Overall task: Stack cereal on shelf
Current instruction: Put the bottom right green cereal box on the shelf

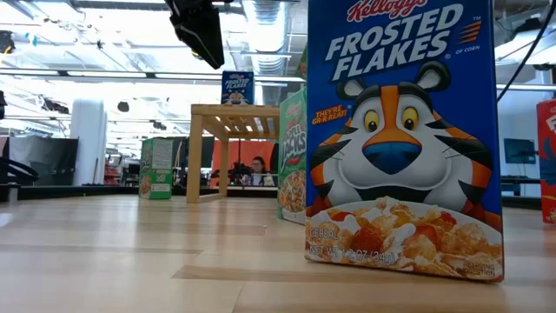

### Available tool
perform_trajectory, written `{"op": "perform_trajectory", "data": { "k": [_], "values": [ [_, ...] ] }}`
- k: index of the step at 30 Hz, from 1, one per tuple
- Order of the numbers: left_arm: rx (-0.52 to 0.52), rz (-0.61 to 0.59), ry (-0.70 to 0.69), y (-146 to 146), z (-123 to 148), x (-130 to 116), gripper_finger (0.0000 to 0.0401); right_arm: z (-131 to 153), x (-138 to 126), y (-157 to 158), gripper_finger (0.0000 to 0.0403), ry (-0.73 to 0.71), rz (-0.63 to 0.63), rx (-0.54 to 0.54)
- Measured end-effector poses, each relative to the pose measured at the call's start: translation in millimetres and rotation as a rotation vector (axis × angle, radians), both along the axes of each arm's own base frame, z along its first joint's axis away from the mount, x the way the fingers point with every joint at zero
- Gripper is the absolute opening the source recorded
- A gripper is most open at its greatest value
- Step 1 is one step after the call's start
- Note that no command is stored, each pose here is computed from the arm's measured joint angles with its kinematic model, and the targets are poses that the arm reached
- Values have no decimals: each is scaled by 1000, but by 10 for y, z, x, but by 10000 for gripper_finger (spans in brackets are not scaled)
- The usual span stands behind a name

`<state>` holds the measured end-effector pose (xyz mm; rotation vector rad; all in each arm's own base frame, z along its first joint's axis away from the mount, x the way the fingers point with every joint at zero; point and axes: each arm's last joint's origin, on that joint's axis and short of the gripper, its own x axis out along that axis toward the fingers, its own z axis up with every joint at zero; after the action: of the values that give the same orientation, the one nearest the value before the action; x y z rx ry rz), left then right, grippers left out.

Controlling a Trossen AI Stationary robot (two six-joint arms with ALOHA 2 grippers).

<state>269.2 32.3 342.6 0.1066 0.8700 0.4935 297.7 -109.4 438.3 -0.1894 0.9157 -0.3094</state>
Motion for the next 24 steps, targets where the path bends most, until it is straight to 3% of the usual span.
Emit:
{"op": "perform_trajectory", "data": {
  "k": [8, 16, 24],
  "values": [
    [0, 0, 0, 0, 0, 0, 227, 68, 86, -282, 190, -44, 114, -225],
    [0, -1, 0, -1, 0, 0, 227, -268, 298, -476, 190, 85, 136, -180],
    [0, 0, 0, 0, 0, 0, 227, -288, 282, -506, 190, 98, 132, -165]
  ]
}}
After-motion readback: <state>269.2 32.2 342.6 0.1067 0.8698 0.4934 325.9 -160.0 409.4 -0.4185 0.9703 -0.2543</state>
